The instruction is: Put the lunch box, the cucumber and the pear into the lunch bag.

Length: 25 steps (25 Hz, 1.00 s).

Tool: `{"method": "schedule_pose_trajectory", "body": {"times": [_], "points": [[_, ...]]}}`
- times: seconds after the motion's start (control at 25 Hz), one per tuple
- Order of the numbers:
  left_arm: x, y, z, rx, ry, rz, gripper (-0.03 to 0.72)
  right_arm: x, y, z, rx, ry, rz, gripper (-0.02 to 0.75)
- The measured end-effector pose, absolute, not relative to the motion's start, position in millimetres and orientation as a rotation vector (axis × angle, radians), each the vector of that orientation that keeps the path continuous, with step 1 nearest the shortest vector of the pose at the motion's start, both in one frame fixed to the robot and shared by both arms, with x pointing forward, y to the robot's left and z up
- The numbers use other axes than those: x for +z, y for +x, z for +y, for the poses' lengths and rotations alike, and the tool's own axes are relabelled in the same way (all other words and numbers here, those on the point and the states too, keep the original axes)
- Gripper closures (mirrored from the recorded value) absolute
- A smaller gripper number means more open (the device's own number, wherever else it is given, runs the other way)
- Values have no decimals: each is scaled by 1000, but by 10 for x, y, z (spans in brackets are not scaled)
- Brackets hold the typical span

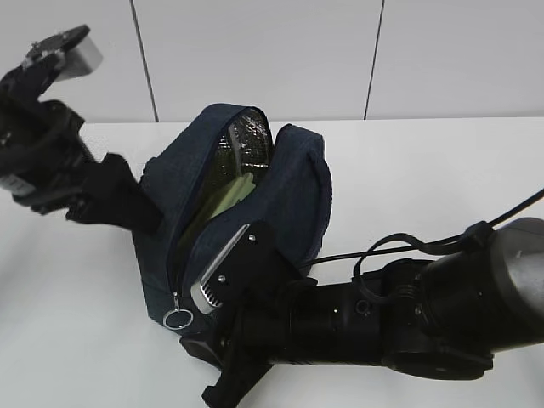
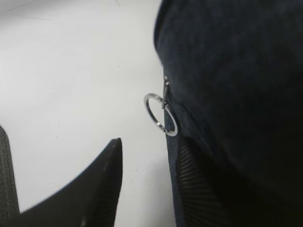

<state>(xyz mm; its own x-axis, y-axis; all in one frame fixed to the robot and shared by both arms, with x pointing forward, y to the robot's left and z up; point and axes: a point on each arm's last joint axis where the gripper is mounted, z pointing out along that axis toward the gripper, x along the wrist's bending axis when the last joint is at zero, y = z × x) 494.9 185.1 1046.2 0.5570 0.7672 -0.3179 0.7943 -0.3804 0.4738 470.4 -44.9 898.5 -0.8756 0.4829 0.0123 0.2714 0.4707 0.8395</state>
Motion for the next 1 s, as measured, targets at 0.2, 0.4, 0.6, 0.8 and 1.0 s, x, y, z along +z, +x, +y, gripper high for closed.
{"method": "schedule_pose_trajectory", "body": {"times": [0.2,0.4,0.6,0.8,1.0], "points": [[10280,4701,1928,35,2180,1171,200,8983,4704,-450,1361,662,2494,422],[10097,4579,1956,20,2204,1151,239,8982,4697,-444,1361,667,2496,422],[9870,4474,1992,43,2217,1199,250,8982,4697,-444,1362,672,2496,422],[9826,4445,1952,72,2227,1172,251,8982,4693,-440,1365,680,2497,422],[9830,4470,1957,108,2210,1179,251,8982,4694,-441,1379,739,2494,422]]}}
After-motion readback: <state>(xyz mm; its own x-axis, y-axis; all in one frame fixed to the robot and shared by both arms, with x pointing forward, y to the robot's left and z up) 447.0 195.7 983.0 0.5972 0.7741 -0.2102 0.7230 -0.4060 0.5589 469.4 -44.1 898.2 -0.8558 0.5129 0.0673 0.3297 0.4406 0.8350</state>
